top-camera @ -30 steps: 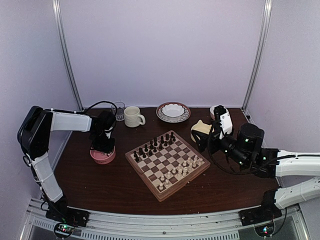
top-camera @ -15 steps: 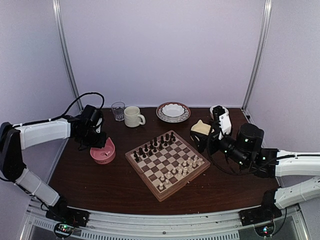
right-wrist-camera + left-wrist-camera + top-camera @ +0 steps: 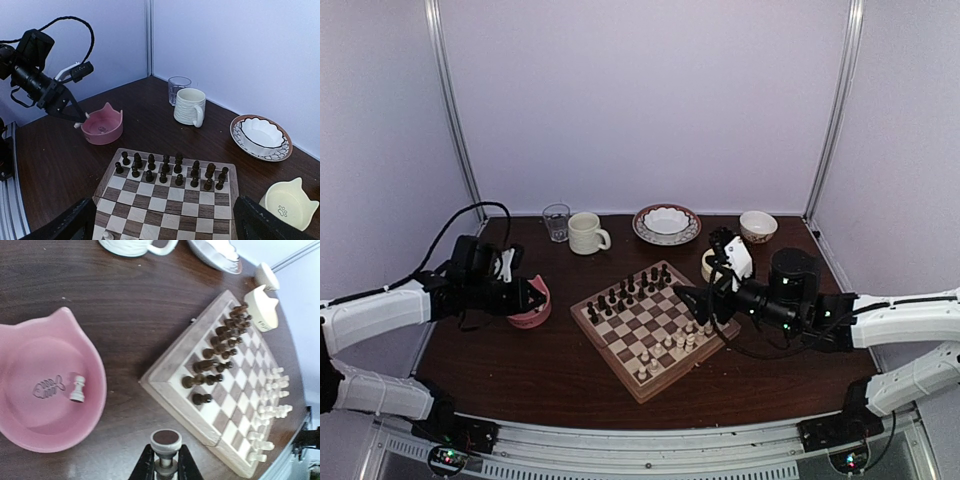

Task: Set up the chess pieces on the board
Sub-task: Pass from the left arm to the right

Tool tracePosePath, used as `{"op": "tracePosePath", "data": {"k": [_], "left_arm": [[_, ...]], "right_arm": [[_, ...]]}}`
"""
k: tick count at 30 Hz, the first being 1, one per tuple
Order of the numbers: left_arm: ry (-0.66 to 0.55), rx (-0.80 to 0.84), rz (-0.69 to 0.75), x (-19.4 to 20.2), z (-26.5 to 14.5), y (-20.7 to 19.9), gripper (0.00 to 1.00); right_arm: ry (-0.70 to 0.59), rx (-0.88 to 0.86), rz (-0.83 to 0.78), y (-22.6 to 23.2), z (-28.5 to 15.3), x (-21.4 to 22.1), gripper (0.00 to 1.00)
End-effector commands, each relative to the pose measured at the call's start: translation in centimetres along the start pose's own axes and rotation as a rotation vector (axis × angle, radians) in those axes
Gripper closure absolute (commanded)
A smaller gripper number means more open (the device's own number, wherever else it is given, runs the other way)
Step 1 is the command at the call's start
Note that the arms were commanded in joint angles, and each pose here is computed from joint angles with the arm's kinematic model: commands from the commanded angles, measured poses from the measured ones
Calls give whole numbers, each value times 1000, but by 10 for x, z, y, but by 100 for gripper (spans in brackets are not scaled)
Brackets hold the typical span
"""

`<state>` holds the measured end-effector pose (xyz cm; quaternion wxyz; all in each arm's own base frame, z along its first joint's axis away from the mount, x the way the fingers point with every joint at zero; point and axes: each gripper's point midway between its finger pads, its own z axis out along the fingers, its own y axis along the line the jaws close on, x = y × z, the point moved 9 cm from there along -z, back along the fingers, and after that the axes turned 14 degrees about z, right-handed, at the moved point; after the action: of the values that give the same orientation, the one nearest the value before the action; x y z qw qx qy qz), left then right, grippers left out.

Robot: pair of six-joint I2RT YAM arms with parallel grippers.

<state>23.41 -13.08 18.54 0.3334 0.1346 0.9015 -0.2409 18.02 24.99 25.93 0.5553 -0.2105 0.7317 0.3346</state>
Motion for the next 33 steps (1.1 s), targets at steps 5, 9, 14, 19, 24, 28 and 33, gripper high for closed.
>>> {"op": "tracePosePath", "data": {"k": [5,9,14,19,24,28,33], "left_arm": [[-279,328,-192,8,-14,-46,85],[-297,364,-201,14,-16,-66,85],[-327,448,-222,22,-15,-87,85],[-326,476,-198,24,-13,-99,85],[-332,506,-195,25,-8,-105,85],[-333,527,-206,27,-3,-109,85],[-323,544,-203,27,1,-115,85]], "right_arm": [[-7,-156,-198,53,16,14,0],[-15,-183,-252,64,27,25,0],[51,-159,-273,69,46,29,0],[114,-162,-237,77,67,33,2],[141,-201,-142,86,88,48,7],[156,-233,-127,97,97,57,7],[156,-237,-143,104,106,60,10]]}}
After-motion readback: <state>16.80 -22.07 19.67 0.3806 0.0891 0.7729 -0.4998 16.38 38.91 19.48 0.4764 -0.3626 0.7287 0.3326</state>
